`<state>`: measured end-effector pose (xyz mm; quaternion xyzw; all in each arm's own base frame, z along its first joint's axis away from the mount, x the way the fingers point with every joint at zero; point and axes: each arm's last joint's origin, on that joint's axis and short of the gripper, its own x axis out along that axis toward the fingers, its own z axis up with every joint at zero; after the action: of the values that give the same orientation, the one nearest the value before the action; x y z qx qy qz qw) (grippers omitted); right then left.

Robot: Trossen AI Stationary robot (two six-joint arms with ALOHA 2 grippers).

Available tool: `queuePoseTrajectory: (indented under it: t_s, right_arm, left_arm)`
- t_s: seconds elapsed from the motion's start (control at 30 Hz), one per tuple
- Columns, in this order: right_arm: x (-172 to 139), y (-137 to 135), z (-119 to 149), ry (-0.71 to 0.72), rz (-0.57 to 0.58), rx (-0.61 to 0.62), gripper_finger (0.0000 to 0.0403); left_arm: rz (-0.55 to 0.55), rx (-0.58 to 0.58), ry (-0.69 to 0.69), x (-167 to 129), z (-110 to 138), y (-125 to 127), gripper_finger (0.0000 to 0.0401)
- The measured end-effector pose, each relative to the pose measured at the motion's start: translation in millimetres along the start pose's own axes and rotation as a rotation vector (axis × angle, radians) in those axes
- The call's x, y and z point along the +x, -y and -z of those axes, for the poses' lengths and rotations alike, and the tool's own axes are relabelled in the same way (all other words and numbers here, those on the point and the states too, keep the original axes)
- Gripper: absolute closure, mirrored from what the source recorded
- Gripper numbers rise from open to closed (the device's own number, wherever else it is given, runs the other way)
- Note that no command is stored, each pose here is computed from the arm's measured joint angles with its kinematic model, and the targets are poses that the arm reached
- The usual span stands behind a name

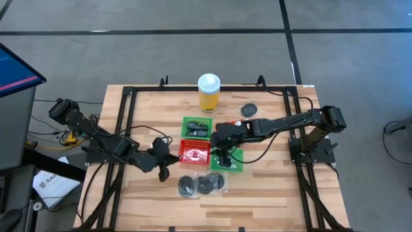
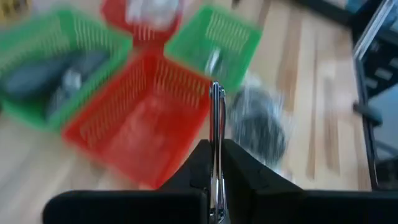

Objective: Pick & Place Travel size toiletries
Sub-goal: Put the nail cutter into the right green bin

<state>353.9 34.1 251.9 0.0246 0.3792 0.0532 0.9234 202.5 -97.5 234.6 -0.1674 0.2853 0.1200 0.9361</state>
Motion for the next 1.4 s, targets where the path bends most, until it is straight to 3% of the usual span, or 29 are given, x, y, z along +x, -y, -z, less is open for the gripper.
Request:
queuePoseTrajectory:
  t_s: [0.27,0.57,0.87,1.4]
  right_arm:
    - [-1,-3,-17,0.175,-0.017,-0.014,0.0282]
    - [-7,-8,-35,0.376,-0.042,-0.03,0.0282]
    - [-13,-9,-48,0.521,-0.044,-0.062,0.0282]
    - [-17,-9,-54,0.598,-0.043,-0.081,0.0282]
  left_arm:
    - [-0.027,0.112,0.227,-1,-19,6,0.0394]
    - [-0.033,0.223,0.37,0,-40,6,0.0394]
    - [-0.041,0.273,0.414,0,-46,6,0.0394]
    - [-0.008,0.317,0.503,-3,-56,11,0.0394]
